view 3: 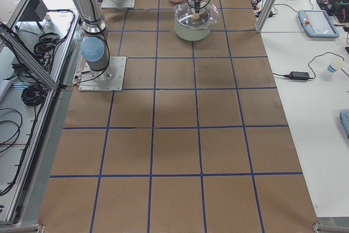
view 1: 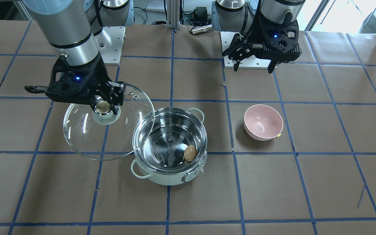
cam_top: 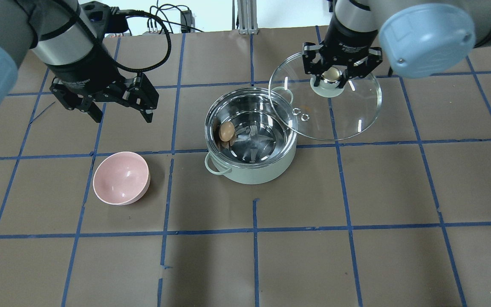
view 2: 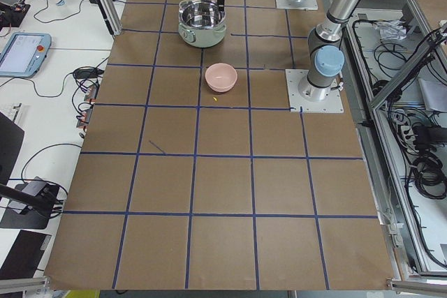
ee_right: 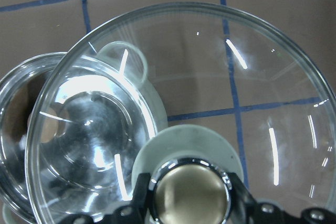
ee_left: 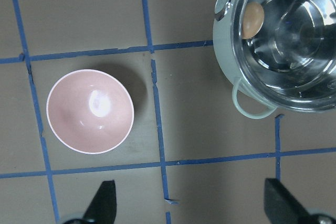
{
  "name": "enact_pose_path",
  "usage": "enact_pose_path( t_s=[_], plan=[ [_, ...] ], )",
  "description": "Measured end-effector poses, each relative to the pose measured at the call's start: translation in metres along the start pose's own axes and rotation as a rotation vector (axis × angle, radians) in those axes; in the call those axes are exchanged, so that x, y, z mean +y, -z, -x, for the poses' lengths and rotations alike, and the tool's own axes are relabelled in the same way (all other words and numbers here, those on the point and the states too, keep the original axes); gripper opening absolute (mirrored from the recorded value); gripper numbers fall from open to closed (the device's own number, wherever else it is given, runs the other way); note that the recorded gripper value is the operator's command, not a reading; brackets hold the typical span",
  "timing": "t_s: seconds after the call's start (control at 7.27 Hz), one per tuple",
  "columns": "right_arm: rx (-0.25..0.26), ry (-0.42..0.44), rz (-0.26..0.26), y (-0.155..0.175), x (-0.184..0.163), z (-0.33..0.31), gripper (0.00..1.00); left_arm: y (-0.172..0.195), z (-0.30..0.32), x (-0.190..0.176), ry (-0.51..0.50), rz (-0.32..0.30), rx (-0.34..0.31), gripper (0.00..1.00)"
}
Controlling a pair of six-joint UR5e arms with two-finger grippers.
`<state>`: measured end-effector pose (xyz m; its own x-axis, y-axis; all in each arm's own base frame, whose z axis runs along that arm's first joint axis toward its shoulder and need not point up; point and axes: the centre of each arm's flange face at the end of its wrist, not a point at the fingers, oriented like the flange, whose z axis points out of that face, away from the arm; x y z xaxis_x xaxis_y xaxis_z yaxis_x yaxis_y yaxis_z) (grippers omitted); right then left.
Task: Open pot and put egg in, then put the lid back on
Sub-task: 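Carry the glass lid back and lower it onto the pot with the right gripper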
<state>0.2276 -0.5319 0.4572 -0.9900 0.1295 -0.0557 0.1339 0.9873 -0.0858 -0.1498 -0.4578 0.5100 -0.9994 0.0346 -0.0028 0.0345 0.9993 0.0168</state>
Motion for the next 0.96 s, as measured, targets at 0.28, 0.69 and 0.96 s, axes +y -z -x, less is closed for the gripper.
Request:
enact_pose_path(
  t_s=[0.28,0.69,0.96],
  plan=[
    [0.003,-0.023,0.035,-0.031,0.016,0.054,0.34,-0.002,0.005,-0.006,0.014,-0.043,-0.006,1.00],
    [0.013,-0.014,0.070,-0.064,0.025,0.113,0.34,-0.002,0.003,-0.010,0.019,-0.079,-0.006,1.00],
    [0.018,-0.007,0.085,-0.077,0.023,0.127,0.34,-0.001,0.003,-0.009,0.019,-0.084,-0.008,1.00]
  ],
)
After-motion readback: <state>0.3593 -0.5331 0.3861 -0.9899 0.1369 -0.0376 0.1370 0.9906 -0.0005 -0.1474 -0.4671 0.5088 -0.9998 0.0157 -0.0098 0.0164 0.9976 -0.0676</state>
